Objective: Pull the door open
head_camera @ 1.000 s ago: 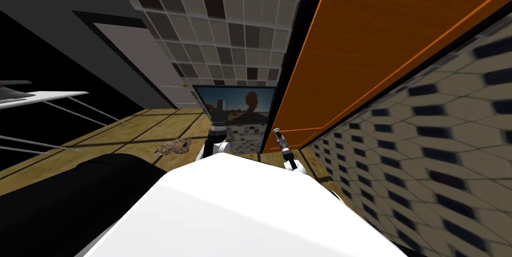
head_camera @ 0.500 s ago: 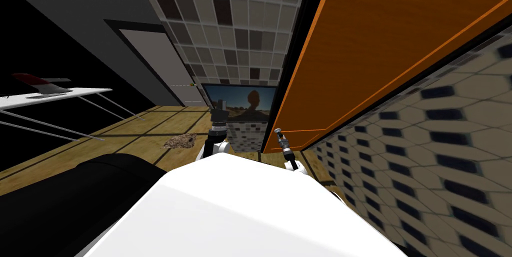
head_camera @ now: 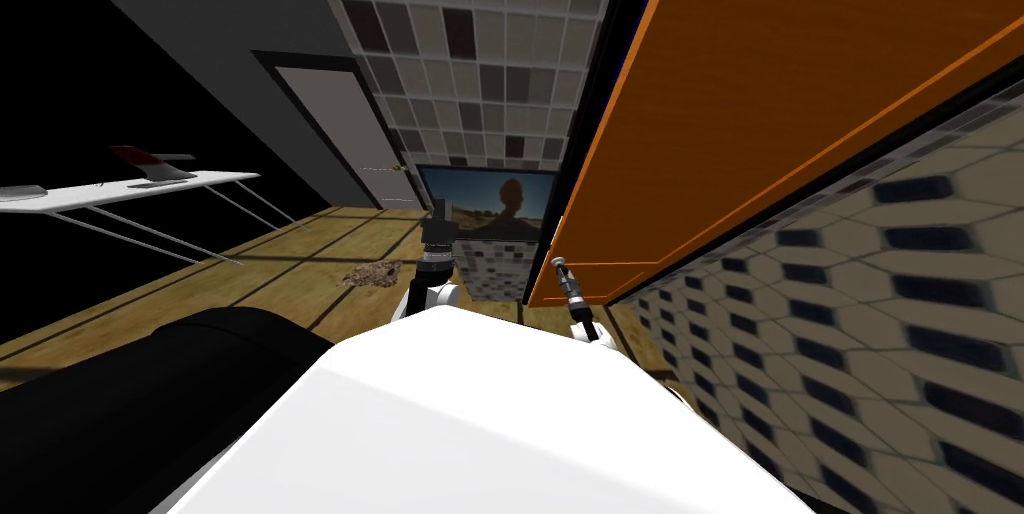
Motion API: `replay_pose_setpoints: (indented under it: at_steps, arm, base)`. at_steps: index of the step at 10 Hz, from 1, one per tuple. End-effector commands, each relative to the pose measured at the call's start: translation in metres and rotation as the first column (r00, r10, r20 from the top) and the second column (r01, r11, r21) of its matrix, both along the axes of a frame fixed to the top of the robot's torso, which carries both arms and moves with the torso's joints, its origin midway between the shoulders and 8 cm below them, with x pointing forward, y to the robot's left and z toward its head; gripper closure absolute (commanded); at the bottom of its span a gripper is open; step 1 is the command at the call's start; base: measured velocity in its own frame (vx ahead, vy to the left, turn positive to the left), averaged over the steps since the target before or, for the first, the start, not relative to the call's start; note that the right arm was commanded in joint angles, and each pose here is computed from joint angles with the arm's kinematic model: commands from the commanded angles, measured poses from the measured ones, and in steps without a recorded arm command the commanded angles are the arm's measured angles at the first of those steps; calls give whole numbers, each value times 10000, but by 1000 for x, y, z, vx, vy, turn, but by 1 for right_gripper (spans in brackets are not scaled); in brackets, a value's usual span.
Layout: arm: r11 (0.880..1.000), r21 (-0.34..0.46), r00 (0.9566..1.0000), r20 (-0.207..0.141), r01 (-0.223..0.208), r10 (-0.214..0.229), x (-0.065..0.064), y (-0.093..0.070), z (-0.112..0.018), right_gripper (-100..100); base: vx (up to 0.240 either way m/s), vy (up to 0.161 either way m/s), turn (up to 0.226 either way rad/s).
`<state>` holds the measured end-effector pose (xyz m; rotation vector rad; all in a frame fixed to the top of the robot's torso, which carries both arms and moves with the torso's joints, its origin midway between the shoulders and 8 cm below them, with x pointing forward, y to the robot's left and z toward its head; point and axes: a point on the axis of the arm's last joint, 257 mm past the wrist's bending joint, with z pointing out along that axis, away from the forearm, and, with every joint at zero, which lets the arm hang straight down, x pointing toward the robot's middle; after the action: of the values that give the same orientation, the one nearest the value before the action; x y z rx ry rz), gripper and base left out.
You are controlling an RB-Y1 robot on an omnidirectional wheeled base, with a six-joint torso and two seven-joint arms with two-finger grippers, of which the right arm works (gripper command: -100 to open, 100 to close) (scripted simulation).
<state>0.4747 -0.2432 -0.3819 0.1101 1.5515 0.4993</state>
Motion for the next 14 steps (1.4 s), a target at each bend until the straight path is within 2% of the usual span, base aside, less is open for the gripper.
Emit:
replay_pose_setpoints:
  at_steps: [1,4,5,7,8,9,10,12,13,14]
  arm:
    - [9979,650,9998,-223,19,-5,-4,4,-4,100]
    - [9859,1652,9989,-423,277,-210,-4,-4,-3,100]
    - [9839,1764,9988,-450,278,-201,-4,-4,-3,100]
    - [9681,2463,9977,-589,463,-327,-5,-10,-3,100]
    - [9659,2548,9976,-609,464,-319,-5,-10,-3,100]
    - [9544,2934,9969,-687,558,-371,-5,-13,-2,100]
    - [9544,2934,9969,-687,558,-371,-5,-13,-2,100]
    - [9286,3633,9954,-825,753,-484,-6,-20,-2,100]
    - [9238,3752,9953,-852,756,-468,-6,-20,-2,100]
    - [9064,4137,9943,-929,856,-516,-6,-23,-2,100]
  base:
    - [-57,-28,106]
    - [-49,-26,100]
    - [-34,-18,32]
    - [-34,-24,103]
    - [-32,-15,53]
    - [-34,-8,57]
    - [-20,-13,20]
    - [-38,-22,107]
    - [-32,-23,35]
    - [-26,-19,37]
